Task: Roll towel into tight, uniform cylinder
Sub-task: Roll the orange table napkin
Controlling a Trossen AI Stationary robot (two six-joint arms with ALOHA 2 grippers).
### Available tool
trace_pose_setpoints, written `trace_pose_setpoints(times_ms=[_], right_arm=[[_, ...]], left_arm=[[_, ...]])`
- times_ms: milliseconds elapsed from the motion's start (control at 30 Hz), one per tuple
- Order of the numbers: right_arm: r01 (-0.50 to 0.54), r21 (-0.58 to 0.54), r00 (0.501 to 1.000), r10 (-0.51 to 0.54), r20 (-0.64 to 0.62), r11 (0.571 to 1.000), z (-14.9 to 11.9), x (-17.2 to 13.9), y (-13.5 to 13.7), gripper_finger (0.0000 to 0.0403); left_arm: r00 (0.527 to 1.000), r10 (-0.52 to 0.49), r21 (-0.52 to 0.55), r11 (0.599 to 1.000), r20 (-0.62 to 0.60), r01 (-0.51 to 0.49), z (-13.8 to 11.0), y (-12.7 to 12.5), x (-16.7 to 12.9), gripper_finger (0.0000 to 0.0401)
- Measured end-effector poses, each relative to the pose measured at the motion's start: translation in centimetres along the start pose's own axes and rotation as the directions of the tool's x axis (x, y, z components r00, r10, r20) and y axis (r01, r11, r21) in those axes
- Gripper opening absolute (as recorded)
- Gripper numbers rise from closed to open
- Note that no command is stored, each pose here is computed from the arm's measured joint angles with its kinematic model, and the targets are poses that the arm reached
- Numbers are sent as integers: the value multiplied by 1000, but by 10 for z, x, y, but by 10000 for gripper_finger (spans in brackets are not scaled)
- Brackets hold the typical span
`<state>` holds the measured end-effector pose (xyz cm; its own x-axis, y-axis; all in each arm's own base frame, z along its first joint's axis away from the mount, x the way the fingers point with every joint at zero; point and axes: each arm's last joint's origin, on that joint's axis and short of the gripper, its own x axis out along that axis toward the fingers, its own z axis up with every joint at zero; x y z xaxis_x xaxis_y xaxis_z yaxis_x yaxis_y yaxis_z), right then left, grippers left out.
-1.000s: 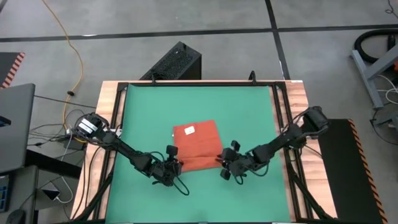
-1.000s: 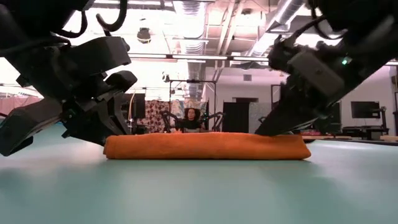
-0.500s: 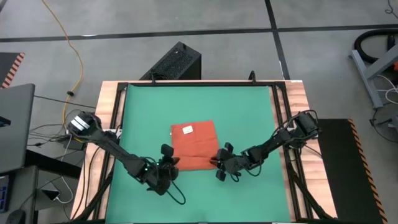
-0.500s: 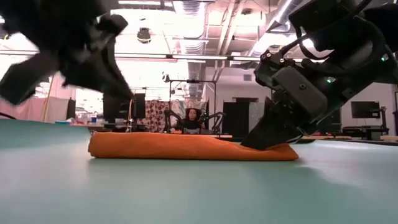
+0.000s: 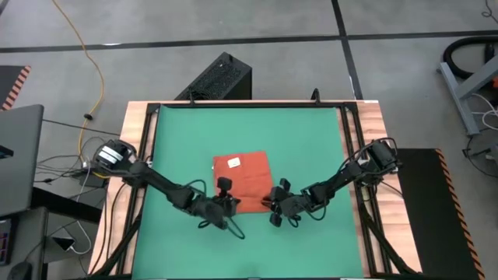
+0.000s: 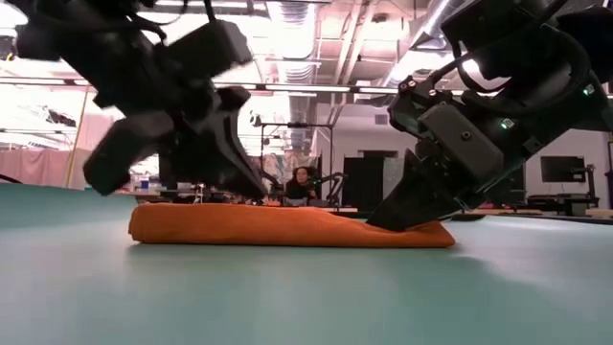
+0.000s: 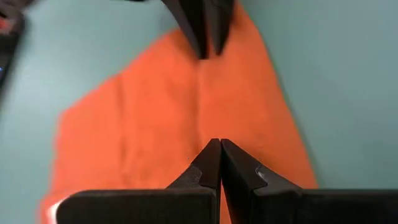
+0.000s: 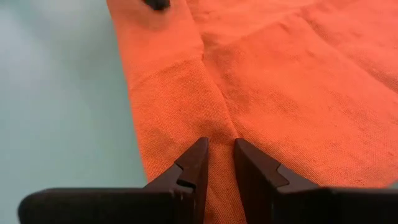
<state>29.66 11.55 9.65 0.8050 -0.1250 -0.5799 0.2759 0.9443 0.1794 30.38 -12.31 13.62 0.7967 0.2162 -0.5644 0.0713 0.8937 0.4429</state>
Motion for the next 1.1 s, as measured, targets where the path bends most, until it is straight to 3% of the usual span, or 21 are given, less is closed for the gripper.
trace_pose_setpoints(times_ms=[133,400,600,867,1100], right_arm=[[-1,-16,1000,1,13,1000,4,1,3,101],[10,-108,994,1,105,994,31,-11,9,101],[139,-191,967,-92,237,972,65,-24,-6,100],[134,-214,987,-112,114,968,65,14,-54,98],[160,-158,987,-163,-4,974,53,27,-74,97]], left_arm=[[995,-96,-57,994,-22,94,-3,3,4,0],[989,-108,-65,993,-103,102,-11,-4,-1,0],[988,-105,-60,993,-110,99,-12,-6,-2,0],[989,-91,-55,995,-113,85,-12,-6,-2,0],[985,-92,-61,995,-145,84,-16,-6,-3,0]])
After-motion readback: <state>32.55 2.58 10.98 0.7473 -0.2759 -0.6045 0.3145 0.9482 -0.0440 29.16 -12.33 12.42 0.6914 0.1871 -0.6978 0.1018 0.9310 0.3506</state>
